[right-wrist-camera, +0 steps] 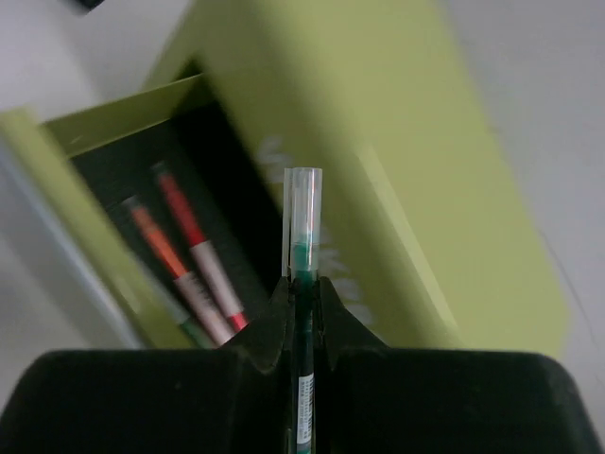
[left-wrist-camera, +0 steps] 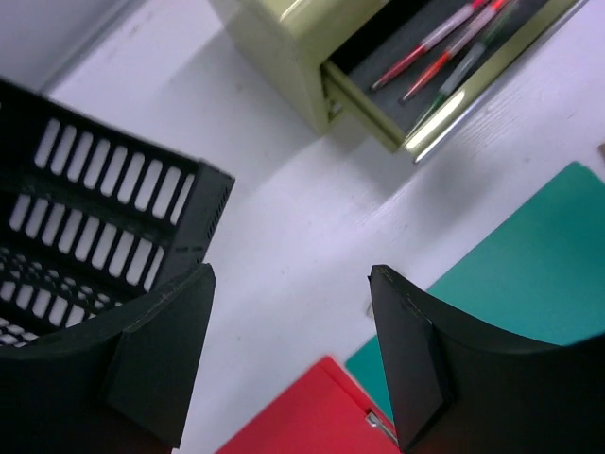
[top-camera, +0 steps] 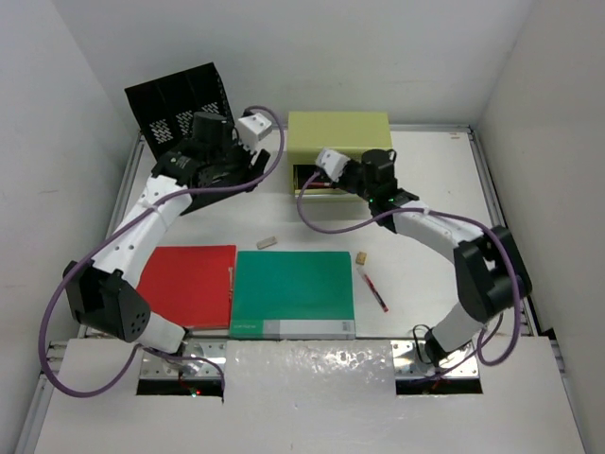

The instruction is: Organize the desk

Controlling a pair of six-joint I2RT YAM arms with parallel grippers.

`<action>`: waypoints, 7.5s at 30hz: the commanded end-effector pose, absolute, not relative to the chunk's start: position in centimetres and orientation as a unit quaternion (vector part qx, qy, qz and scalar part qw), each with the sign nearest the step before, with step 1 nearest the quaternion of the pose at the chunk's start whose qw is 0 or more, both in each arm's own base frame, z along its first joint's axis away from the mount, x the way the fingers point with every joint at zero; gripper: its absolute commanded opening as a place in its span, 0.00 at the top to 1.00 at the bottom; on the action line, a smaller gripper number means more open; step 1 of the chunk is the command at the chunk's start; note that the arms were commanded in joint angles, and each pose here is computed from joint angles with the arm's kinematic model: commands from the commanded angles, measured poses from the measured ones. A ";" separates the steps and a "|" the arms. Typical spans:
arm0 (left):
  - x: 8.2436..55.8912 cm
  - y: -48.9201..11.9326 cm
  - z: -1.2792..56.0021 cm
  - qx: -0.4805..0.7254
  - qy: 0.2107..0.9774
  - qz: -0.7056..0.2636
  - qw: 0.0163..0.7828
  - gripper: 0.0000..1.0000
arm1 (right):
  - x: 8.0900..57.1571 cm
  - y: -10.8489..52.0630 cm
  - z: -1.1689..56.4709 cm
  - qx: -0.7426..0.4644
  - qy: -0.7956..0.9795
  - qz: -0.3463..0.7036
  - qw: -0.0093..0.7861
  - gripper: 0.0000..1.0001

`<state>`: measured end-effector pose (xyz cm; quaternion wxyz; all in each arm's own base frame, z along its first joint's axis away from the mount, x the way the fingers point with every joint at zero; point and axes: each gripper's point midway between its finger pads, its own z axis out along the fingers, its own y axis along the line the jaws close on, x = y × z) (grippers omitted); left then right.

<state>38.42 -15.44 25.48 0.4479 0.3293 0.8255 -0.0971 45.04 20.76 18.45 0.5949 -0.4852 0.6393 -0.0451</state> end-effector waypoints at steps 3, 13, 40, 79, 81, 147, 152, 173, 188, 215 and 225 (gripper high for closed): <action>38.5 -12.7 24.6 0.305 0.830 -0.097 0.457 0.35 | 45.7 24.2 19.3 -0.590 0.562 -0.052 0.577 0.87; 38.6 -12.8 22.7 0.310 0.832 -0.106 0.448 0.35 | 44.8 22.2 26.7 -0.454 0.595 -0.042 0.661 0.29; 37.3 -12.7 20.7 0.317 0.835 -0.111 0.435 0.35 | 19.8 11.4 -1.3 -0.149 0.953 0.087 0.248 0.46; 39.5 -10.5 18.5 0.294 0.855 -0.048 0.424 0.35 | 43.6 22.6 20.2 -0.700 0.546 -0.143 0.437 1.00; 39.6 -10.6 18.4 0.295 0.855 -0.049 0.423 0.35 | 44.7 22.4 19.2 -0.710 0.542 -0.165 0.418 0.98; 40.3 -6.6 14.3 0.281 0.875 0.027 0.392 0.34 | 48.9 23.1 12.4 -0.278 0.744 -0.004 0.607 1.00; 40.3 -6.6 14.3 0.283 0.875 0.027 0.391 0.35 | 49.9 23.2 12.3 -0.290 0.743 -0.017 0.603 1.00; 40.4 -6.7 14.2 0.286 0.877 0.025 0.386 0.34 | 49.3 23.5 11.2 -0.392 0.714 -0.040 0.579 1.00; 40.2 -7.3 14.2 0.299 0.873 0.009 0.384 0.34 | 45.7 24.2 9.8 -0.565 0.582 -0.239 0.534 0.39; 39.6 -9.0 13.9 0.325 0.869 -0.040 0.372 0.34 | 49.7 23.6 7.7 -0.573 0.496 -0.433 0.488 0.32; 39.5 -9.0 13.8 0.327 0.868 -0.040 0.371 0.34 | 51.2 22.6 6.9 -0.566 0.510 -0.440 0.475 0.58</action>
